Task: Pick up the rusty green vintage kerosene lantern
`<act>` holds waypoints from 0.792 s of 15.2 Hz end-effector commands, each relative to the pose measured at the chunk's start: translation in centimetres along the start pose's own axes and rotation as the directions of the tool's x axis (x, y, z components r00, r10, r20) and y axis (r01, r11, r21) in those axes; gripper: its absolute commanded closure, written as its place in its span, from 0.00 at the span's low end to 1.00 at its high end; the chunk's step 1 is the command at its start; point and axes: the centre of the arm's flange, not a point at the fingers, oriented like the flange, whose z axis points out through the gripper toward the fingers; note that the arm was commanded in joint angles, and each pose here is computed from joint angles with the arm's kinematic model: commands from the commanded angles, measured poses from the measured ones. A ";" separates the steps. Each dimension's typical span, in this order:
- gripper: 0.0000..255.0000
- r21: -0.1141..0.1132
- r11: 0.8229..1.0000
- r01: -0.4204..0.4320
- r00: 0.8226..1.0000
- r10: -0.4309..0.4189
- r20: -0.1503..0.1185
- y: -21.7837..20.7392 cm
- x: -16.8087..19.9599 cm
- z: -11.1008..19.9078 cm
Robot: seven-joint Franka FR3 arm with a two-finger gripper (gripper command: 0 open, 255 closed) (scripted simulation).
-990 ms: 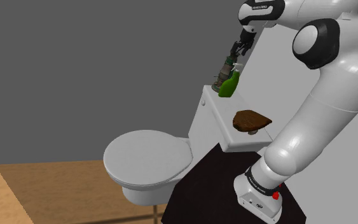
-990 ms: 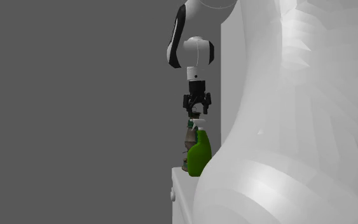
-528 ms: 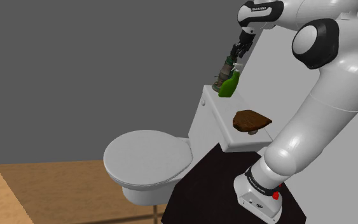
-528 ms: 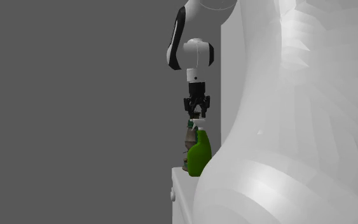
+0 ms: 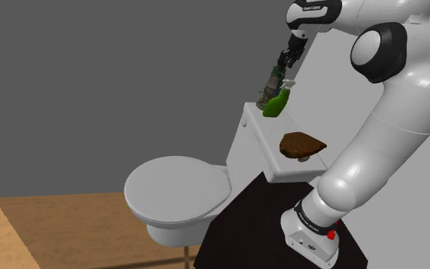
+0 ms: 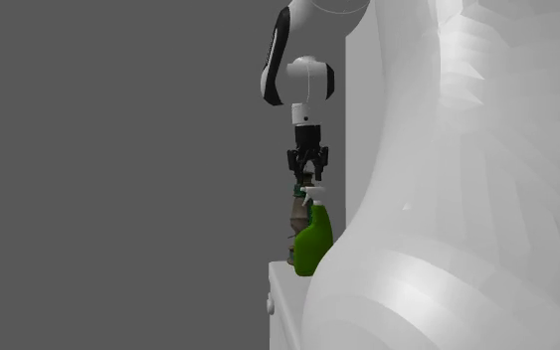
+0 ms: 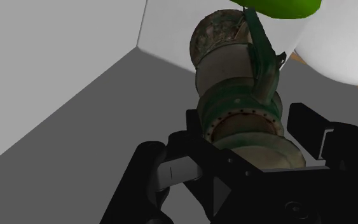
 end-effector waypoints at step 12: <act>1.00 -0.001 1.000 0.000 1.000 0.000 -0.002 0.9 0.7 -6.8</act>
